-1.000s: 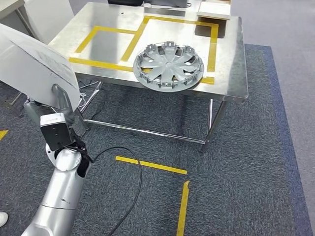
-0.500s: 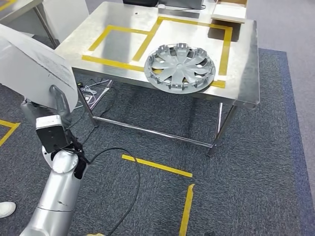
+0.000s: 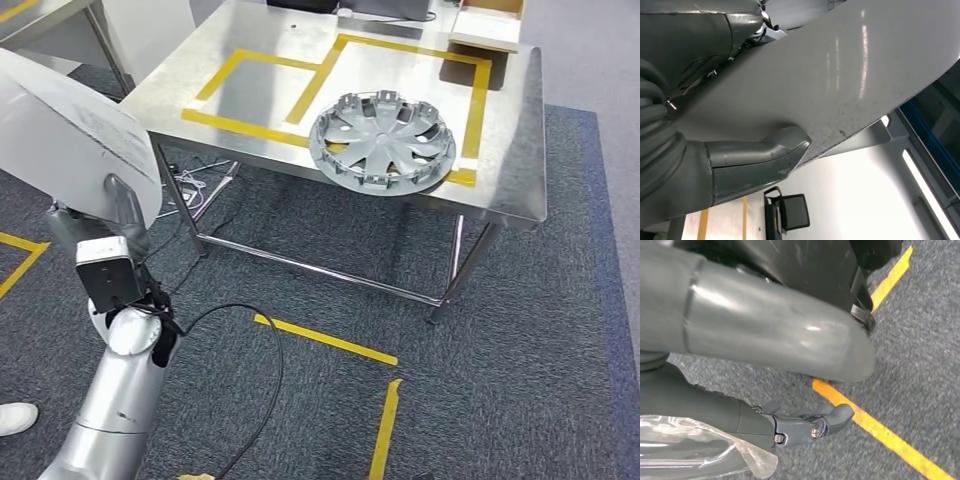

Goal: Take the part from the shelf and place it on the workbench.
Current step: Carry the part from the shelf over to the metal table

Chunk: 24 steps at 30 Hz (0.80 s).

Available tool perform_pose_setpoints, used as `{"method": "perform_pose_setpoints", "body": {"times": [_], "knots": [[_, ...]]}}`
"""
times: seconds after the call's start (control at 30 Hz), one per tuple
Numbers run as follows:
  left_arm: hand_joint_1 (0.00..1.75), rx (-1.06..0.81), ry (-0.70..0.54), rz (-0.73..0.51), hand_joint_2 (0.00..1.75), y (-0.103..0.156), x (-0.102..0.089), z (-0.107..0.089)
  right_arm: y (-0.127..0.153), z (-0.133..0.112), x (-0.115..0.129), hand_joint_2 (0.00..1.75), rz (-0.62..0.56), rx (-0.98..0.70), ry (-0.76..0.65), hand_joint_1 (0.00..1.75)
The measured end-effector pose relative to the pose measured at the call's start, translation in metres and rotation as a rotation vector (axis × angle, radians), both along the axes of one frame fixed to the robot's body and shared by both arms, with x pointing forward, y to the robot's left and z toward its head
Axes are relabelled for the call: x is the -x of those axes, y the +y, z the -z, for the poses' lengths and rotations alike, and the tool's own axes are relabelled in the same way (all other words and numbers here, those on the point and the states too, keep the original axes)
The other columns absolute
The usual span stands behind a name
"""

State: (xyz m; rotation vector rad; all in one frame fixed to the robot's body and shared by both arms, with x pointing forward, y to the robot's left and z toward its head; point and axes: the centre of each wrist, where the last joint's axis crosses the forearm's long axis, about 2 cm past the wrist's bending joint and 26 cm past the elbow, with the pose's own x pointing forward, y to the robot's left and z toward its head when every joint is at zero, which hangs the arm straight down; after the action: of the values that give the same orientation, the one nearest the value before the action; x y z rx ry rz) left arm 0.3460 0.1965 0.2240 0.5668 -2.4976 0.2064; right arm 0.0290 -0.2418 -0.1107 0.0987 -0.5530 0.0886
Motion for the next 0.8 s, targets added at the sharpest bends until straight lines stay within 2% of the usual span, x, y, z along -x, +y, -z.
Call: {"method": "perform_pose_setpoints", "body": {"times": [0.8], "knots": [[1.75,-0.007,-0.015,-0.001,1.75,0.0036,0.0026,-0.0015,0.0007,0.0000,0.0007,0.00,-0.004,-0.004,-0.004,0.00]]}}
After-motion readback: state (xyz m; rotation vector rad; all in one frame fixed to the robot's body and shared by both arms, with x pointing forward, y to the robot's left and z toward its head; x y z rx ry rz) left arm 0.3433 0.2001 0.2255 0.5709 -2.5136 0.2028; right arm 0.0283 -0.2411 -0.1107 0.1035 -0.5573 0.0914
